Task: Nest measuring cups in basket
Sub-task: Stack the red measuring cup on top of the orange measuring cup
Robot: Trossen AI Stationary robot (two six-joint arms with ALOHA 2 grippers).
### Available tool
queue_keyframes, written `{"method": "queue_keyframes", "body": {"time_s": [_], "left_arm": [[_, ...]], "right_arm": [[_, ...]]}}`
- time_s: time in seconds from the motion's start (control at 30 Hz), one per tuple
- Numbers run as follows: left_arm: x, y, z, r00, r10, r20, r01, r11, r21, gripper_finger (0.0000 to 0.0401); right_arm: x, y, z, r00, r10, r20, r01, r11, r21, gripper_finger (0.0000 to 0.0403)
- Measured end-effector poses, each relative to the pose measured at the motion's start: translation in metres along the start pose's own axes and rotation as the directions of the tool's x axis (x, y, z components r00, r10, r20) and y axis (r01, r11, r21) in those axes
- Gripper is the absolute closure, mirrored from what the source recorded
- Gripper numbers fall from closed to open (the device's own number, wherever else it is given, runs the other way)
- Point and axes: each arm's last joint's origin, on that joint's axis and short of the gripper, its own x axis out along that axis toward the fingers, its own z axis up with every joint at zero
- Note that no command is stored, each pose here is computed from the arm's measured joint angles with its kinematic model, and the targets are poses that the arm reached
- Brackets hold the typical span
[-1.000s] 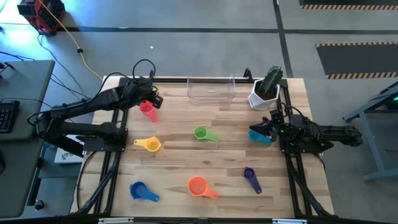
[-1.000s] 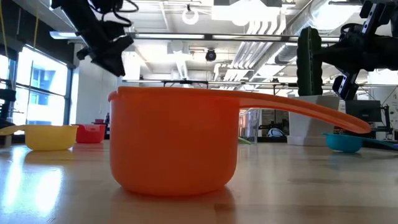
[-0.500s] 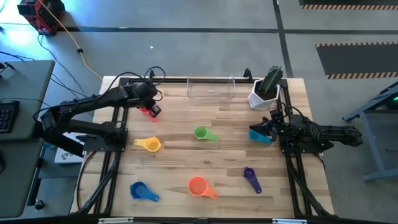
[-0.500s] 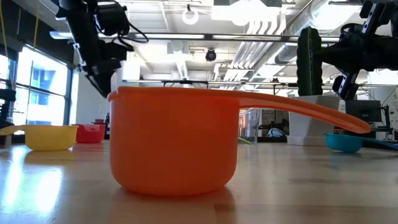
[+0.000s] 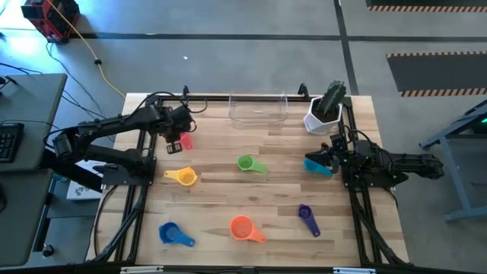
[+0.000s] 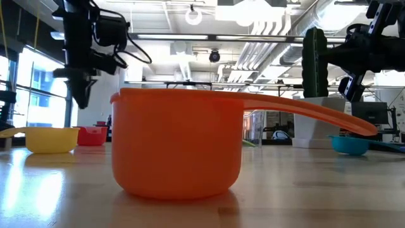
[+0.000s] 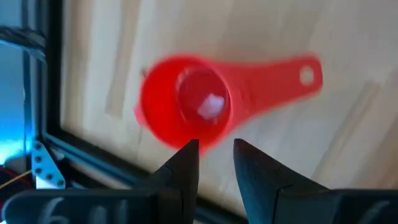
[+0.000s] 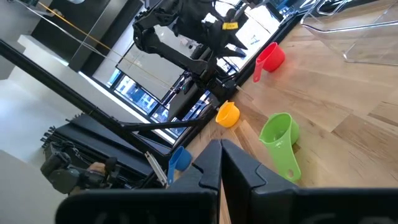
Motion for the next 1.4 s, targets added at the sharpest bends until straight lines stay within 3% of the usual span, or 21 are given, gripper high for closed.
{"method": "queue_keyframes", "body": {"time_s": [0.17,0.43,0.93,1.4], "left_arm": [[0.001,-0.002,-0.006,0.998,-0.016,-0.058,0.019,0.999,0.045,0.0309],[0.011,-0.007,-0.012,0.995,-0.029,-0.091,0.049,0.973,0.227,0.0309],[0.012,-0.007,-0.006,0.999,-0.043,-0.022,0.047,0.968,0.247,0.0309],[0.031,-0.009,0.004,0.992,-0.047,-0.121,0.078,0.959,0.271,0.0309]], "right_arm": [[0.0,0.0,0.0,1.0,0.0,0.0,0.0,1.0,0.0,0.0402],[0.0,0.0,0.0,1.0,0.0,0.0,0.0,1.0,0.0,0.0402],[0.0,0.0,0.0,1.0,0.0,0.0,0.0,1.0,0.0,0.0402],[0.0,0.0,0.0,1.0,0.0,0.0,0.0,1.0,0.0,0.0402]]}}
